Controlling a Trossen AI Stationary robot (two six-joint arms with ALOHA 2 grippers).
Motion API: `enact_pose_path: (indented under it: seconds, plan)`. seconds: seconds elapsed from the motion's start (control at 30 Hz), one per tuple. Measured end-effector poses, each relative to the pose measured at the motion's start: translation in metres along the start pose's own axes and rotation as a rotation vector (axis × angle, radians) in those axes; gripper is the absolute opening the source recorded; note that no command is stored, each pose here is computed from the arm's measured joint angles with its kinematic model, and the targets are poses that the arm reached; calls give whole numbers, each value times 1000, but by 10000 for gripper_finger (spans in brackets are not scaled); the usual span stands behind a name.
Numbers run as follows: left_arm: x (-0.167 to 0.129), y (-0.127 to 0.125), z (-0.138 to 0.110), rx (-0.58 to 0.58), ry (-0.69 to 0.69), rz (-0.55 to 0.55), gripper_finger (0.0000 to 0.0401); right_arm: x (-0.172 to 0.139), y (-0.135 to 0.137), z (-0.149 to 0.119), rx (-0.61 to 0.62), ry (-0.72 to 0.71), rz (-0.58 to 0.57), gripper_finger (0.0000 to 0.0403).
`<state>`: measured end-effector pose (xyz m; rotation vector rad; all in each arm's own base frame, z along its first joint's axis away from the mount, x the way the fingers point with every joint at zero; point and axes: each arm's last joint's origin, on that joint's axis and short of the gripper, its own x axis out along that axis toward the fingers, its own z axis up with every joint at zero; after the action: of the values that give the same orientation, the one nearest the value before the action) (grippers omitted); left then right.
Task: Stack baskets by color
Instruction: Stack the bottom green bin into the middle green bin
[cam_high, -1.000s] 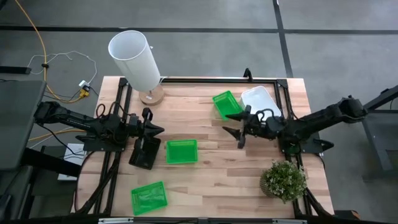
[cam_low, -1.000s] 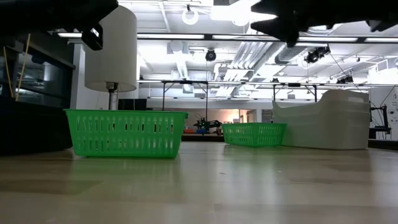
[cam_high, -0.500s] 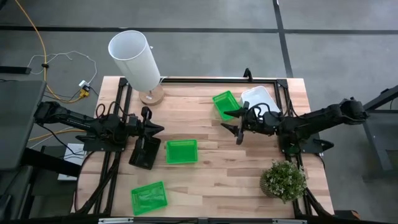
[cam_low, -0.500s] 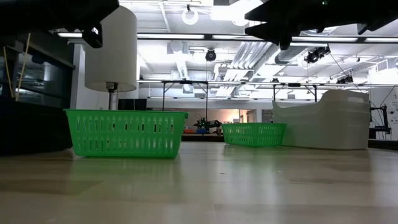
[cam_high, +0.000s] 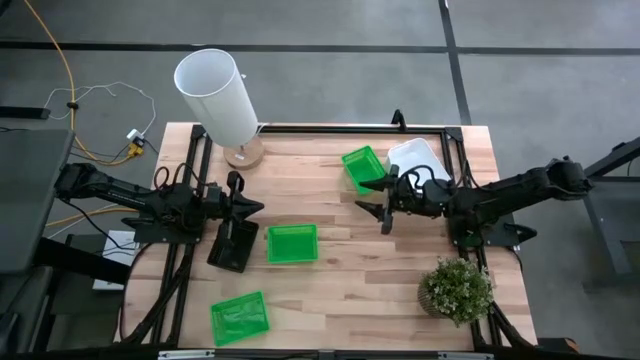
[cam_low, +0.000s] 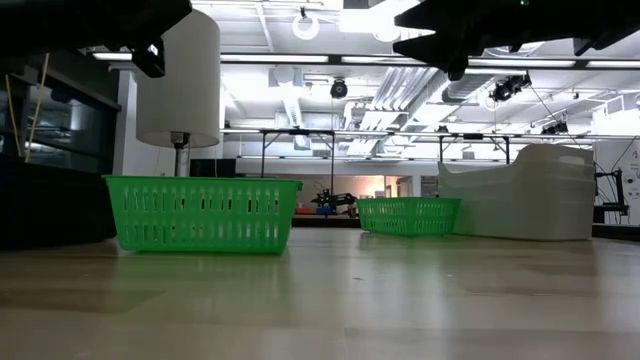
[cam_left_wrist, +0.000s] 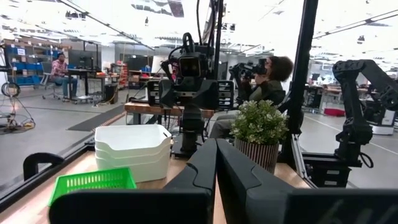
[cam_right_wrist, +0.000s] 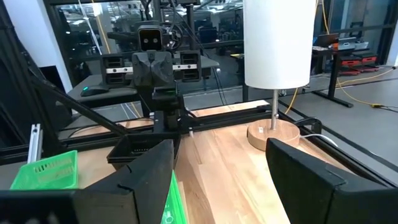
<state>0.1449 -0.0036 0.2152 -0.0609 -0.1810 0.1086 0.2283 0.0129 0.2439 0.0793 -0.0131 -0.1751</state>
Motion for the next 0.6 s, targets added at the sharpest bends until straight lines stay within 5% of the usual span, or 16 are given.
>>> enact_pose_path:
  seconds: [0.33,0.6]
  plan:
    - [8,-11,14,6,-18,-103,8,0,0,0,0,0,0,242]
    - [37,-53,22,166,133,-221,102,0,0,-1,-2,6,0,243]
